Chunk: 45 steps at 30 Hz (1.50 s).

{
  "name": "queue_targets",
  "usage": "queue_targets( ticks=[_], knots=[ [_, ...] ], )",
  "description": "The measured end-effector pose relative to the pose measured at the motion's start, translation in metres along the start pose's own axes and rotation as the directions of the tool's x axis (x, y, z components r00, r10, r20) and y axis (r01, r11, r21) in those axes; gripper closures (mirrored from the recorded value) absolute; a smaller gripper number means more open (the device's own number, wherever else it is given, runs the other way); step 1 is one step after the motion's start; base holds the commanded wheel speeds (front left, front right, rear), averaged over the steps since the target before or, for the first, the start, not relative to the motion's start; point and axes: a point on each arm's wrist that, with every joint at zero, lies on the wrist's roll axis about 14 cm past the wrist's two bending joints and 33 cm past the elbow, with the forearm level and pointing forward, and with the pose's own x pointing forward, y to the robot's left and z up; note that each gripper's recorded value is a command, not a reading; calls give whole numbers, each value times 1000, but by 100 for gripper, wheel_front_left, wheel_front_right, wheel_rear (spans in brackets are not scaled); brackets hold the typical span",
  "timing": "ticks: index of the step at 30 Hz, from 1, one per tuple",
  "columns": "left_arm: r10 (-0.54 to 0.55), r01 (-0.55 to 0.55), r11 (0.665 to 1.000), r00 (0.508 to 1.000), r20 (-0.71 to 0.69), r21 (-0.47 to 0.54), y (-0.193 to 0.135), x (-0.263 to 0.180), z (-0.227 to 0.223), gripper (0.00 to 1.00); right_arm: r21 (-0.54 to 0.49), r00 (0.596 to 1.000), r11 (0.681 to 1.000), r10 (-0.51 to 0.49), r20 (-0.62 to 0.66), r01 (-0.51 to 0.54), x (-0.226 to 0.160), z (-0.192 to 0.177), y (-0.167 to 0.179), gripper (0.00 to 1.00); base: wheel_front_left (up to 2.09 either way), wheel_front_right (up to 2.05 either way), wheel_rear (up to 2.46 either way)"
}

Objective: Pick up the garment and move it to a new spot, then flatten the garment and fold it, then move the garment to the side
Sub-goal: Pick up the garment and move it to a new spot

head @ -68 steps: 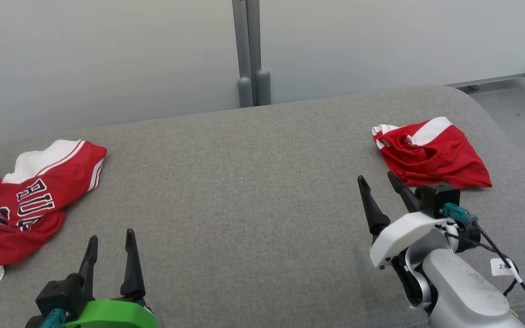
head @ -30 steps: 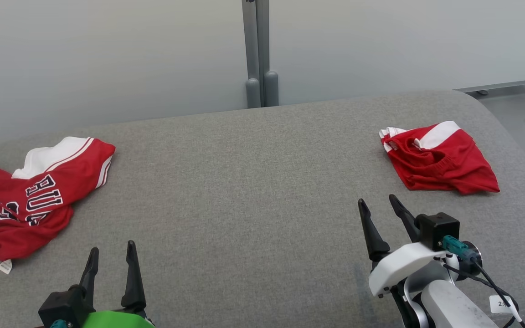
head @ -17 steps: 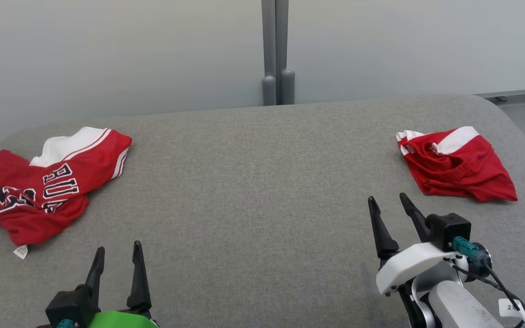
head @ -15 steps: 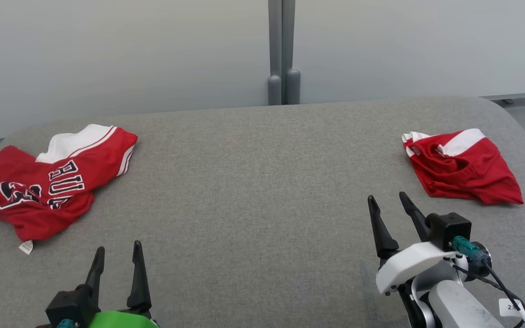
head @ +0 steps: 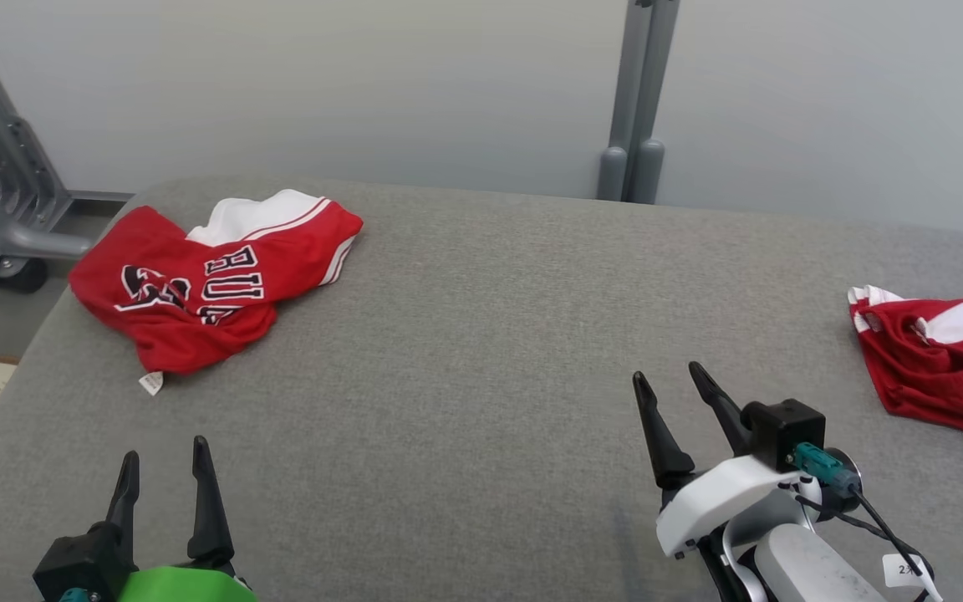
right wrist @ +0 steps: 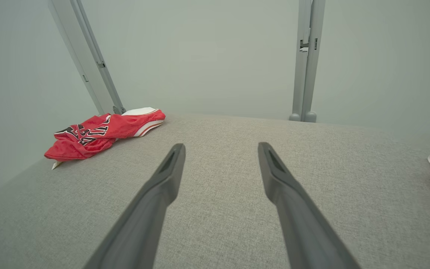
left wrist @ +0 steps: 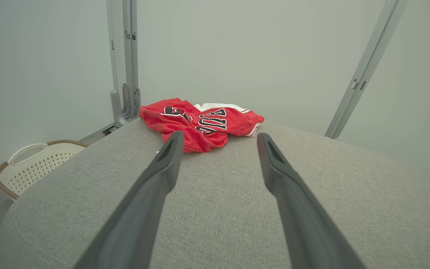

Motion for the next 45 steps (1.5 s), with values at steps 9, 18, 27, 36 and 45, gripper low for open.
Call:
queue_targets(
  ticks=[9, 18, 27, 36, 45],
  knots=[
    [73, -72, 997, 997, 31, -4, 22, -21, 9, 0, -1, 996, 996, 93, -2, -93, 18, 1, 29, 0, 0, 0, 0],
    [190, -190, 982, 978, 86, -9, 60, -37, 25, 0, 6, 979, 980, 201, -22, -201, 21, -5, 69, 0, 0, 0, 0],
    [155, -155, 988, 986, 69, -4, 48, -31, 21, 0, 11, 984, 985, 174, -27, -174, 20, -8, 59, 0, 0, 0, 0],
    [62, -63, 994, 998, 14, 85, 26, -12, 14, 0, -4, 987, 988, 152, -47, -152, 24, -16, 44, 0, 0, 0, 0],
    [-45, 36, 990, 997, 64, 139, -10, 72, 59, 0, -46, 987, 987, 154, -41, -156, 44, -10, 29, 0, 0, 0, 0]
  ],
)
